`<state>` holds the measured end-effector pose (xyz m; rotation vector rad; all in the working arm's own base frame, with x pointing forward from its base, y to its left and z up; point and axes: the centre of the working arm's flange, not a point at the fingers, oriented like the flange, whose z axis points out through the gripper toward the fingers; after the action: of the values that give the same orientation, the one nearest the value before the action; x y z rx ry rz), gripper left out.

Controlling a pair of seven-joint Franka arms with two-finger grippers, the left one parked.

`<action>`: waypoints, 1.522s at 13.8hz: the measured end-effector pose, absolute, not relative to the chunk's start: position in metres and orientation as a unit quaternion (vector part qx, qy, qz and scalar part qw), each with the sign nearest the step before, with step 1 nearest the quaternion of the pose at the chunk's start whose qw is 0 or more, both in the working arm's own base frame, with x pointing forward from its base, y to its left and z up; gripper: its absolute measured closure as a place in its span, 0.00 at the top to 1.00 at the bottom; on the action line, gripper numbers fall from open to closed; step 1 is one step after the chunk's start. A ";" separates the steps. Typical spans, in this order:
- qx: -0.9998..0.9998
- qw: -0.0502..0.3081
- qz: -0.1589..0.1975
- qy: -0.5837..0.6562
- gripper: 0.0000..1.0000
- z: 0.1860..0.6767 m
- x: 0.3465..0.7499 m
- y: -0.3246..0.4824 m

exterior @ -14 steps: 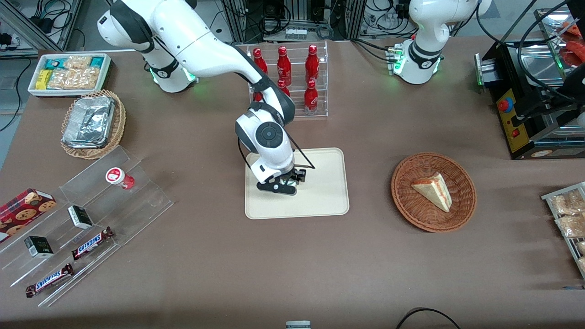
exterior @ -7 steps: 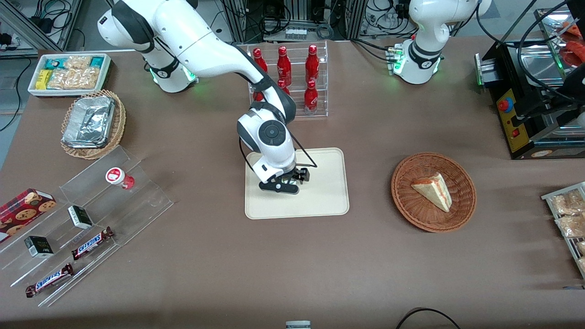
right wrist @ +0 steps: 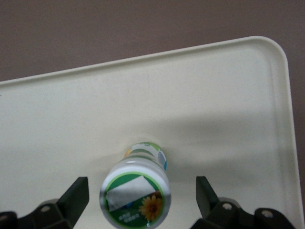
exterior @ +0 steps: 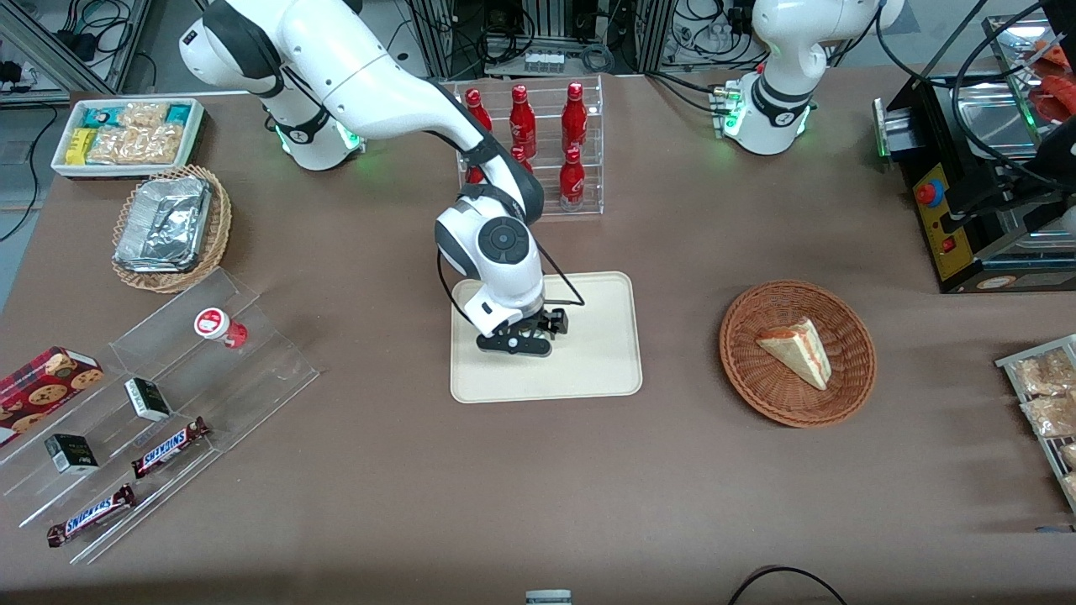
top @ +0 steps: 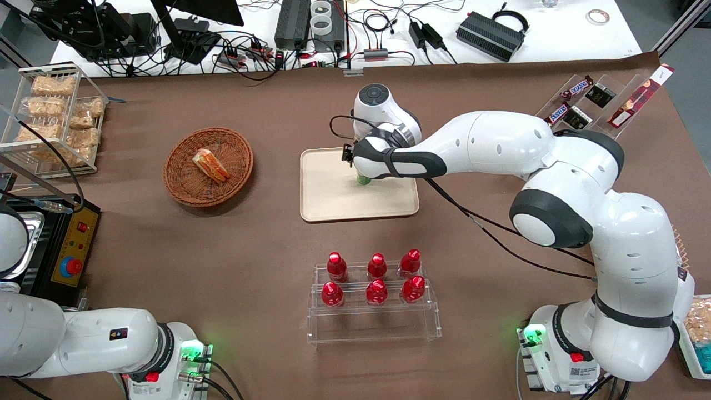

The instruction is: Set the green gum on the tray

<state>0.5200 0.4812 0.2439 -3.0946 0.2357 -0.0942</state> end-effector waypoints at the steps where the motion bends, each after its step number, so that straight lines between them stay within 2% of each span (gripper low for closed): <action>1: -0.997 0.015 -0.029 0.075 1.00 0.252 0.521 0.479; 6: -0.998 -0.006 -0.009 0.064 1.00 0.324 0.520 0.464; 9: -0.998 -0.005 -0.008 0.057 1.00 0.364 0.517 0.455; 13: -0.998 -0.010 -0.003 0.065 1.00 0.373 0.528 0.436; 16: -0.998 -0.025 0.016 0.054 1.00 0.375 0.539 0.410; 21: -0.997 -0.030 0.032 0.065 1.00 0.414 0.566 0.342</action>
<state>0.5662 0.3424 0.4136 -3.1923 0.2075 0.1040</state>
